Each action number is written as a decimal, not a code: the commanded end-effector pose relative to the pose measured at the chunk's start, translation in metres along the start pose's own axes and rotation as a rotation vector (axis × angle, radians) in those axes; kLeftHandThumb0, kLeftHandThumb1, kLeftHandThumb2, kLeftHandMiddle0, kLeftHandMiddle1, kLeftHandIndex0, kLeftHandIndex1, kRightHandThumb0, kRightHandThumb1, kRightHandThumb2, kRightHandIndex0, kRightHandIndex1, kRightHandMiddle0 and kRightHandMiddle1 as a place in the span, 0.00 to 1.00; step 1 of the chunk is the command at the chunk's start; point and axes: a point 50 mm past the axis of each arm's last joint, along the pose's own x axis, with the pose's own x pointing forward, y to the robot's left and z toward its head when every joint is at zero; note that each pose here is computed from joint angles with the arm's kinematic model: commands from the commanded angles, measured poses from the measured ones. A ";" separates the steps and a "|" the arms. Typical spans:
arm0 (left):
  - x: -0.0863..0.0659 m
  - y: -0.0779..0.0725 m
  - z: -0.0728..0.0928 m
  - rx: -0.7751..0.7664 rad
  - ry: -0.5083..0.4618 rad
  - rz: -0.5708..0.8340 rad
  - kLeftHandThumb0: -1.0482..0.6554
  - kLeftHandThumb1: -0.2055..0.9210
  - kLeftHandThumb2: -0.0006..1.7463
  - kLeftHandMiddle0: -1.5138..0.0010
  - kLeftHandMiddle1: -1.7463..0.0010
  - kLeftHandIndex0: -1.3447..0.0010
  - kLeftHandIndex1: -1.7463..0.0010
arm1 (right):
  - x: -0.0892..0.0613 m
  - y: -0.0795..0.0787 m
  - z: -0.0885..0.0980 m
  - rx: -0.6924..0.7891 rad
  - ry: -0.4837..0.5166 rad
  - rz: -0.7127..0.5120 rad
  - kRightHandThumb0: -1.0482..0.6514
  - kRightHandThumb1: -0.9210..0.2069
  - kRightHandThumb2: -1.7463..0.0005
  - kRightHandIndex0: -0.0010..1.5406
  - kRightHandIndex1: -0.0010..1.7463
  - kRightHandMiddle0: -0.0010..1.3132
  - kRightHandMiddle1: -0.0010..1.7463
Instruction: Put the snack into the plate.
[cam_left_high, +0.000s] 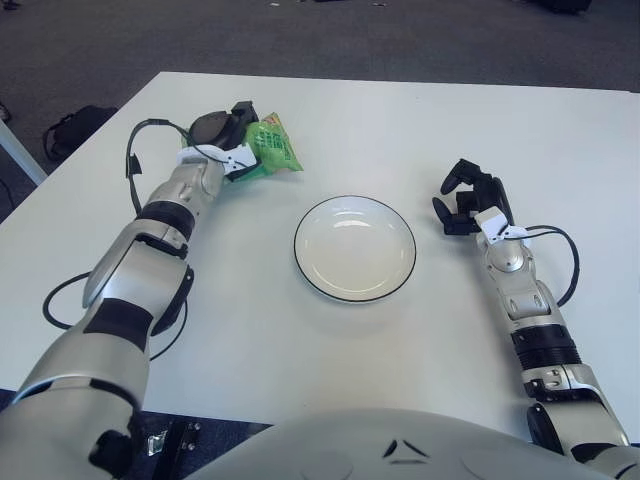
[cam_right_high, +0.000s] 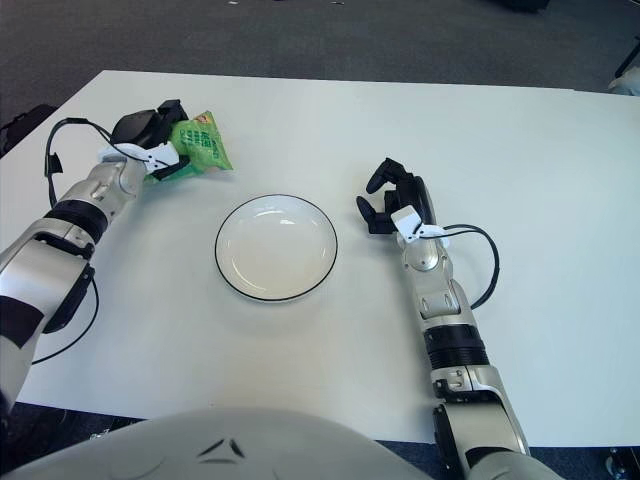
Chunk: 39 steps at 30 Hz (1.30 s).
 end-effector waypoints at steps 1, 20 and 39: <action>0.018 0.040 0.024 -0.026 -0.111 0.138 0.62 0.23 0.89 0.43 0.10 0.56 0.00 | -0.027 0.022 -0.046 -0.035 0.228 0.133 0.34 0.49 0.28 0.77 1.00 0.44 1.00; -0.027 0.089 0.093 -0.193 -0.581 0.398 0.61 0.10 1.00 0.39 0.05 0.48 0.00 | -0.025 0.024 -0.045 -0.043 0.226 0.141 0.34 0.50 0.27 0.79 1.00 0.44 1.00; -0.071 0.078 0.148 -0.288 -0.966 0.166 0.61 0.10 1.00 0.37 0.06 0.48 0.00 | -0.025 0.026 -0.040 -0.073 0.203 0.141 0.33 0.53 0.25 0.80 1.00 0.46 1.00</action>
